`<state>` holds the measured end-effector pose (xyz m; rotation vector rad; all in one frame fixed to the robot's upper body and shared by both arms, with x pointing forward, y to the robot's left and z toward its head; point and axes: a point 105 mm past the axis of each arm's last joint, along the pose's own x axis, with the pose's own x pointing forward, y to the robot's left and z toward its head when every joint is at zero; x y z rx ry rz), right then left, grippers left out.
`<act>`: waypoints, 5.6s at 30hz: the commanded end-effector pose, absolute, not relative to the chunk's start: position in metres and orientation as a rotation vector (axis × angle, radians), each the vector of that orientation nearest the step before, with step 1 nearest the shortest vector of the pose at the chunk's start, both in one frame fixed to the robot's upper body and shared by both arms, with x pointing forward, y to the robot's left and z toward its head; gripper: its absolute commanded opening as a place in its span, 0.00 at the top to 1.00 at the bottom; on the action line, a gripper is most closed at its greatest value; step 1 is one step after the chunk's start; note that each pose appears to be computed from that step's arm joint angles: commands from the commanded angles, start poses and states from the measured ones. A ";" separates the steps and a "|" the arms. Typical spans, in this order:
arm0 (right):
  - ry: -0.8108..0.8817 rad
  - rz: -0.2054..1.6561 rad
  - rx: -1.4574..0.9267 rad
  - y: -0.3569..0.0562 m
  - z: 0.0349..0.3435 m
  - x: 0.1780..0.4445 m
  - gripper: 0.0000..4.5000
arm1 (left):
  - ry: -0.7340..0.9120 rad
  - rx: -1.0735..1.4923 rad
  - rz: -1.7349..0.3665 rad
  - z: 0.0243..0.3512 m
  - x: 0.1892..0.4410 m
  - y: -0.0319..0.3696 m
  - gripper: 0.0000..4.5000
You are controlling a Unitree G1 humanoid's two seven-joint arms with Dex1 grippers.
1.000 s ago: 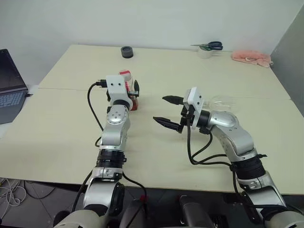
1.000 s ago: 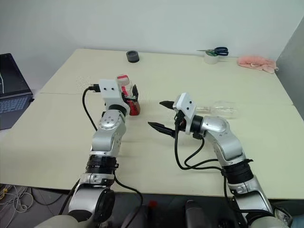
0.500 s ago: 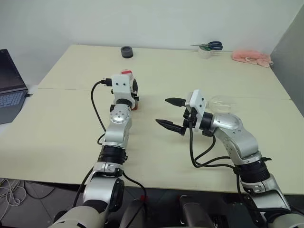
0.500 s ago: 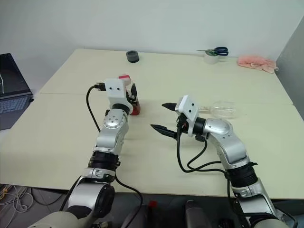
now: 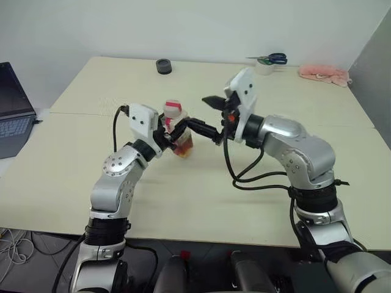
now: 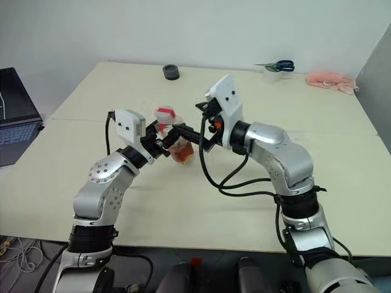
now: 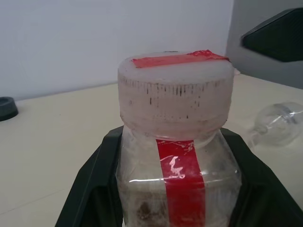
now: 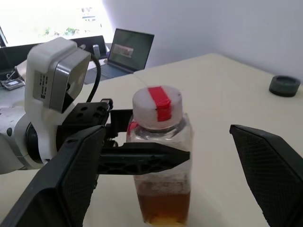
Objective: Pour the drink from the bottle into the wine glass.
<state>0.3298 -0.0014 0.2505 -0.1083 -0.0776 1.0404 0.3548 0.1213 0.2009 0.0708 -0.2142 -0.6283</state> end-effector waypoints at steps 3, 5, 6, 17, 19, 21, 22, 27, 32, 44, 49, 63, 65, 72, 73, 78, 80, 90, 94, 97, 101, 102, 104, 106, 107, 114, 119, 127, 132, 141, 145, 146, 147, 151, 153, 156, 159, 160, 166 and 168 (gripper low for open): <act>-0.110 0.991 -0.104 0.008 0.256 0.329 0.00 | -0.255 0.111 -0.728 0.213 0.341 0.095 0.53; -0.115 1.003 -0.096 0.011 0.258 0.326 0.00 | -0.247 0.119 -0.726 0.211 0.340 0.094 0.53; -0.116 1.003 -0.094 0.012 0.258 0.325 0.00 | -0.245 0.122 -0.726 0.210 0.339 0.093 0.53; -0.079 0.921 -0.093 0.011 0.247 0.338 0.14 | -0.239 0.132 -0.732 0.206 0.334 0.090 0.53; -0.072 0.910 -0.098 0.010 0.244 0.339 0.31 | -0.237 0.133 -0.731 0.205 0.333 0.090 0.53; -0.076 0.900 -0.094 0.009 0.245 0.340 0.46 | -0.236 0.133 -0.731 0.205 0.333 0.090 0.53; -0.084 0.890 -0.093 0.008 0.247 0.341 0.55 | -0.234 0.134 -0.730 0.205 0.333 0.090 0.53; -0.131 0.947 -0.094 0.001 0.257 0.344 0.58 | -0.220 0.143 -0.729 0.203 0.332 0.093 0.53; -0.013 1.536 -0.131 -0.006 0.238 0.305 0.58 | -0.206 0.131 -0.785 0.204 0.325 0.093 0.53; -0.019 1.584 -0.196 -0.037 0.246 0.337 0.35 | -0.182 0.147 -0.814 0.207 0.320 0.101 0.53; -0.133 1.518 -0.185 -0.036 0.266 0.324 0.11 | -0.175 0.143 -0.818 0.204 0.324 0.097 0.53; -0.098 1.019 -0.114 -0.022 0.258 0.308 0.11 | -0.209 0.126 -0.882 0.204 0.334 0.071 0.53; -0.089 0.971 -0.110 -0.022 0.256 0.312 0.11 | -0.217 0.128 -0.881 0.205 0.334 0.071 0.53; -0.041 0.894 -0.083 -0.021 0.249 0.321 0.11 | -0.252 0.159 -0.875 0.206 0.334 0.070 0.53; -0.035 0.892 -0.080 -0.020 0.248 0.322 0.11 | -0.256 0.159 -0.874 0.207 0.334 0.070 0.53; -0.009 0.898 -0.036 -0.016 0.243 0.321 0.15 | -0.262 0.161 -0.869 0.206 0.332 0.070 0.53; -0.010 0.901 -0.021 -0.015 0.243 0.321 0.25 | -0.261 0.162 -0.865 0.205 0.332 0.071 0.53; -0.027 0.929 0.103 -0.009 0.257 0.322 0.57 | -0.246 0.165 -0.847 0.201 0.332 0.075 0.54; -0.010 1.224 0.055 0.007 0.250 0.300 0.57 | -0.246 0.160 -0.849 0.202 0.331 0.075 0.55; -0.032 1.585 -0.219 0.003 0.229 0.266 0.57 | -0.239 0.161 -0.856 0.202 0.331 0.074 0.56; -0.029 1.667 -0.482 -0.006 0.218 0.293 0.57 | -0.234 0.172 -0.856 0.203 0.330 0.077 0.56; -0.032 1.691 -0.489 -0.008 0.218 0.295 0.57 | -0.234 0.174 -0.852 0.203 0.331 0.078 0.56; -0.035 1.704 -0.492 -0.010 0.217 0.301 0.57 | -0.232 0.174 -0.848 0.203 0.330 0.079 0.57; -0.040 1.695 -0.511 -0.012 0.214 0.305 0.57 | -0.231 0.172 -0.848 0.203 0.329 0.079 0.57; -0.054 1.677 -0.516 -0.012 0.215 0.308 0.57 | -0.229 0.170 -0.847 0.202 0.328 0.079 0.57; -0.090 1.629 -0.196 -0.017 0.250 0.307 0.34 | -0.217 0.163 -0.850 0.200 0.327 0.079 0.58; -0.180 1.468 -0.227 -0.018 0.263 0.307 0.00 | -0.217 0.160 -0.856 0.201 0.331 0.077 0.58; -0.214 1.097 -0.199 -0.016 0.269 0.311 0.00 | -0.229 0.147 -0.875 0.203 0.338 0.069 0.58; -0.196 0.897 -0.162 -0.018 0.266 0.324 0.00 | -0.232 0.143 -0.884 0.202 0.339 0.066 0.58; -0.119 0.855 -0.121 -0.014 0.257 0.321 0.00 | -0.229 0.139 -0.875 0.200 0.339 0.067 0.58; -0.103 0.855 -0.115 -0.013 0.256 0.320 0.14 | -0.231 0.136 -0.876 0.200 0.339 0.066 0.58; -0.100 0.854 -0.116 -0.013 0.256 0.320 0.22 | -0.232 0.136 -0.875 0.200 0.339 0.066 0.58; -0.099 0.854 -0.116 -0.013 0.256 0.320 0.29 | -0.233 0.135 -0.874 0.200 0.339 0.066 0.58; -0.091 0.866 -0.129 -0.013 0.254 0.321 0.59 | -0.234 0.138 -0.869 0.199 0.340 0.068 0.58; -0.100 0.885 -0.147 -0.015 0.256 0.324 0.59 | -0.234 0.138 -0.864 0.199 0.340 0.068 0.58; -0.131 1.006 -0.152 -0.017 0.262 0.329 0.59 | -0.234 0.139 -0.862 0.200 0.340 0.068 0.58; -0.093 1.348 -0.210 -0.035 0.256 0.314 0.59 | -0.230 0.139 -0.876 0.200 0.338 0.067 0.58; -0.074 1.450 -0.247 -0.048 0.255 0.310 0.59 | -0.228 0.141 -0.879 0.200 0.337 0.067 0.58; -0.033 1.450 -0.391 -0.081 0.246 0.346 0.59 | -0.222 0.151 -0.887 0.201 0.333 0.069 0.59; -0.036 1.460 -0.402 -0.083 0.245 0.348 0.59 | -0.218 0.153 -0.877 0.202 0.333 0.073 0.59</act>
